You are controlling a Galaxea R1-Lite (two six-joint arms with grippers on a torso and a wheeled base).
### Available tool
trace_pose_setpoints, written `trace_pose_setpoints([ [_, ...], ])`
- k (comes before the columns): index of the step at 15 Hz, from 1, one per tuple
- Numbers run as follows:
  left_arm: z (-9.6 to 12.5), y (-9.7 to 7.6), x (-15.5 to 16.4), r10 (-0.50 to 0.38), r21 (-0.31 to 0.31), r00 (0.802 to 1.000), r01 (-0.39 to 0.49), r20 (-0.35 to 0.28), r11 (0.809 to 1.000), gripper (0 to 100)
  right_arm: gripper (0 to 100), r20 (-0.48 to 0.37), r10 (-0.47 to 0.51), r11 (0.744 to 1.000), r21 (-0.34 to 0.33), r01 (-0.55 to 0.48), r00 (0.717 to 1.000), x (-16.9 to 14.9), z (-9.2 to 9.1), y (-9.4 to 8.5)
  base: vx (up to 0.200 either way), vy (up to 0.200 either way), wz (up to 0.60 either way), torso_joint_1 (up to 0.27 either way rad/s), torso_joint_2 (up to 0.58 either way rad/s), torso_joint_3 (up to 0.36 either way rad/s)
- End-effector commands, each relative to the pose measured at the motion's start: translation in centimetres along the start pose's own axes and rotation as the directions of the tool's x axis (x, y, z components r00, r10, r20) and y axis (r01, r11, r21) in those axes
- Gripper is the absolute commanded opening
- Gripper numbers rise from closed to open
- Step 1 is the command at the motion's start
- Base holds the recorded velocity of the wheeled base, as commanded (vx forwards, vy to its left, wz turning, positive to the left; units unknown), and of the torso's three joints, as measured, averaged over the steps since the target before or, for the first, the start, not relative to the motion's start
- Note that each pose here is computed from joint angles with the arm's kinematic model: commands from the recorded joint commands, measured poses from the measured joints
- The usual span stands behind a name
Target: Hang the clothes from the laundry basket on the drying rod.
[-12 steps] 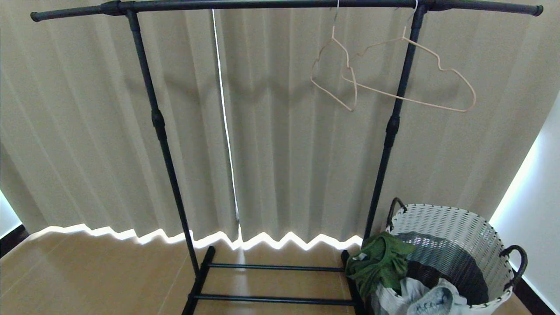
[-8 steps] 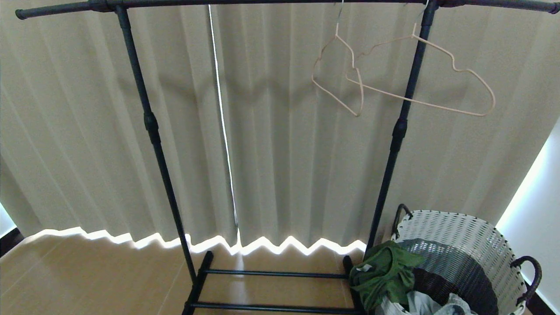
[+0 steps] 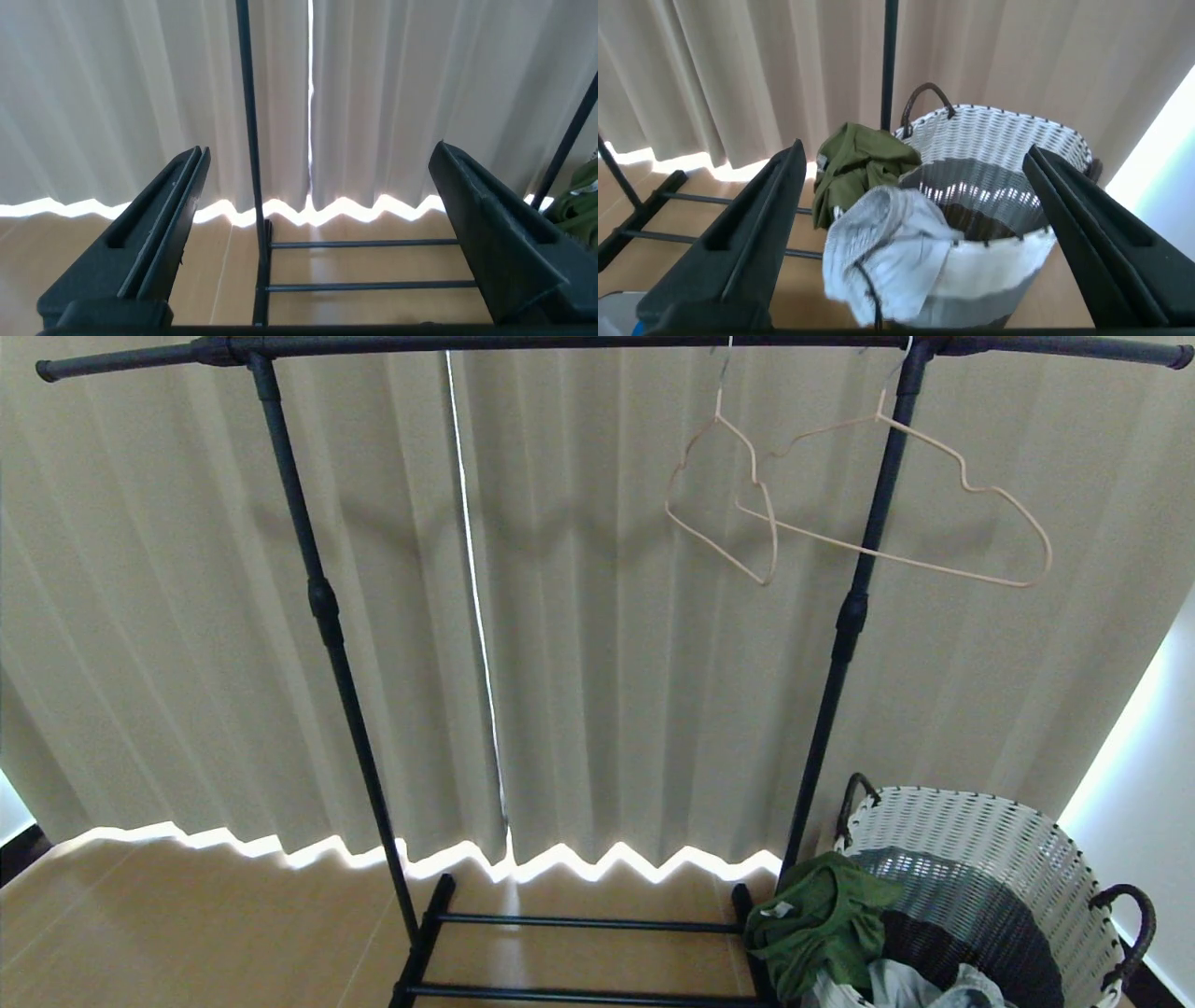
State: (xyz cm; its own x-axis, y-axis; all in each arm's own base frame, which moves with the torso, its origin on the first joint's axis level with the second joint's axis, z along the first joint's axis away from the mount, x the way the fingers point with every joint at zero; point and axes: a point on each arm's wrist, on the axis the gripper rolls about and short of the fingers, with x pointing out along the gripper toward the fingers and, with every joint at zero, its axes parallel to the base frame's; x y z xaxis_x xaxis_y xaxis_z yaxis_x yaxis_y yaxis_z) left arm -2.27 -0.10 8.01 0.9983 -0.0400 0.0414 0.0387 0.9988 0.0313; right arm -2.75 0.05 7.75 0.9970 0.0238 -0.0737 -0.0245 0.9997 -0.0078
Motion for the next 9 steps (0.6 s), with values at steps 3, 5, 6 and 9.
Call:
trace_pose_setpoints([
  [3,0.0,0.0,0.0,-0.001,0.003,1.0,0.001,0.0,1.0,100,100,-0.003,0.002,1.0,-0.03,-0.002,1.0,0.0,0.0,0.0,0.133,0.0,0.0,-0.002,0.0,0.003],
  [5,0.0,0.0,0.0,-0.004,0.004,1.0,0.004,0.0,1.0,100,100,-0.052,0.003,0.997,-0.077,-0.007,0.999,0.2,0.2,0.0,0.0,0.0,0.0,0.0,0.0,0.0],
  [6,0.0,0.0,0.0,-0.004,0.004,1.0,0.004,0.0,1.0,100,100,-0.121,-0.007,0.994,-0.108,-0.006,0.993,0.8,0.5,0.0,0.0,0.0,0.0,0.0,0.0,0.0],
  [9,0.0,0.0,0.0,-0.006,0.003,1.0,0.006,0.0,1.0,100,100,-0.438,-0.006,0.976,-0.196,-0.089,0.899,3.7,1.1,-0.1,0.0,0.0,0.0,0.0,0.0,0.0],
])
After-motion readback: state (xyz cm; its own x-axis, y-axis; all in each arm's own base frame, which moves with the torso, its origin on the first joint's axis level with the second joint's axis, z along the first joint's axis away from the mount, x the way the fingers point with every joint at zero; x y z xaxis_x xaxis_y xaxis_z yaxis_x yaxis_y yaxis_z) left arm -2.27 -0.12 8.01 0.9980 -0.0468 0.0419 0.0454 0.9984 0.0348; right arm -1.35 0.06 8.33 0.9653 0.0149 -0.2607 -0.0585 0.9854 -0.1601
